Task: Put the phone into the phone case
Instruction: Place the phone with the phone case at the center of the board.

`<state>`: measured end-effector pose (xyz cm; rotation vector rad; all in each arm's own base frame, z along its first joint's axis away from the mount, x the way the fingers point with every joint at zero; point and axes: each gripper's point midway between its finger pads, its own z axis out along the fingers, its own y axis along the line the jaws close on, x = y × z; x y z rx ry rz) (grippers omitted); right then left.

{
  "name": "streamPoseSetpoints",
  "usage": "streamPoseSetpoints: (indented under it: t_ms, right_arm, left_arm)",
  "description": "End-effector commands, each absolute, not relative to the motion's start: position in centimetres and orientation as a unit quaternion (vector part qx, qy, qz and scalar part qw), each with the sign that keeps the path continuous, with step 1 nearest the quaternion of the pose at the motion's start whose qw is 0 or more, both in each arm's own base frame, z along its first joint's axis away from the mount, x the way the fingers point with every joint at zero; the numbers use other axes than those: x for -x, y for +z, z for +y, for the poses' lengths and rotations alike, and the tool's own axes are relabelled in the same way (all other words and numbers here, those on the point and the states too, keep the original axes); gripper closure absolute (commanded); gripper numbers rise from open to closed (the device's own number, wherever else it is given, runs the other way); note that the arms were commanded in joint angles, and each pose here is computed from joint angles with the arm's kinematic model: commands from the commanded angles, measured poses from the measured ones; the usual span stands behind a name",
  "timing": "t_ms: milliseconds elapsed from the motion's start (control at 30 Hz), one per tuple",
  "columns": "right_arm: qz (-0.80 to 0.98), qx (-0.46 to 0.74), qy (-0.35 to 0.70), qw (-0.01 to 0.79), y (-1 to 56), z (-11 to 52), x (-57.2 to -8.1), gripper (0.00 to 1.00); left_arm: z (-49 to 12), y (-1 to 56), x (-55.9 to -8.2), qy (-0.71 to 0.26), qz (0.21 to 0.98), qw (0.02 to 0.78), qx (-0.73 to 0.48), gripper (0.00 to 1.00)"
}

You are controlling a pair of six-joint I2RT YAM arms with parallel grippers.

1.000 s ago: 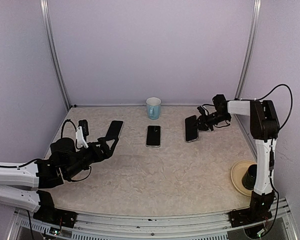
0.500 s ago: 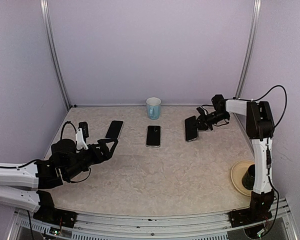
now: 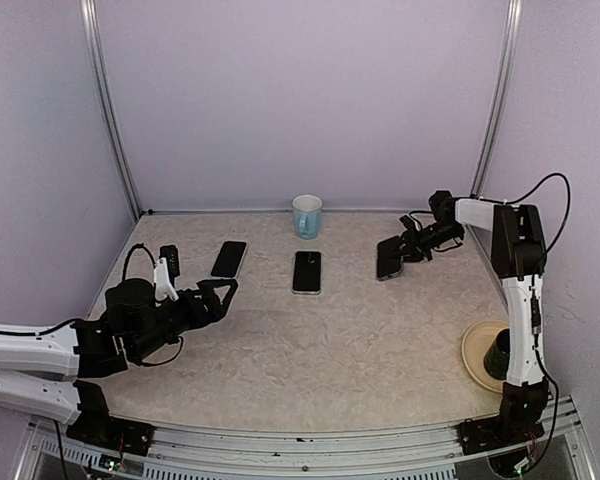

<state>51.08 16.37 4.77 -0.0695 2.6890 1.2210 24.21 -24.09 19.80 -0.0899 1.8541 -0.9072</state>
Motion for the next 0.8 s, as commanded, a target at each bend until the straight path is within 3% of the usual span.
streamPoseSetpoints:
  t_ms: [0,300,767]
  right_arm:
    - [0.921,0.009,0.377,0.101,3.0,13.6,-52.1,0.79]
    - [0.926,0.003,0.363,0.101,2.6,13.0,-52.2,0.65]
    - [0.942,-0.007,0.309,0.135,4.3,10.6,-52.9,0.53]
  left_arm:
    - [-24.4,20.0,-24.2,-0.384,0.768,0.511,0.036,0.01]
    - [-24.5,19.7,-24.2,-0.384,0.771,0.507,0.036,0.01]
    - [-24.0,19.6,-24.2,-0.37,0.777,0.507,0.041,0.01]
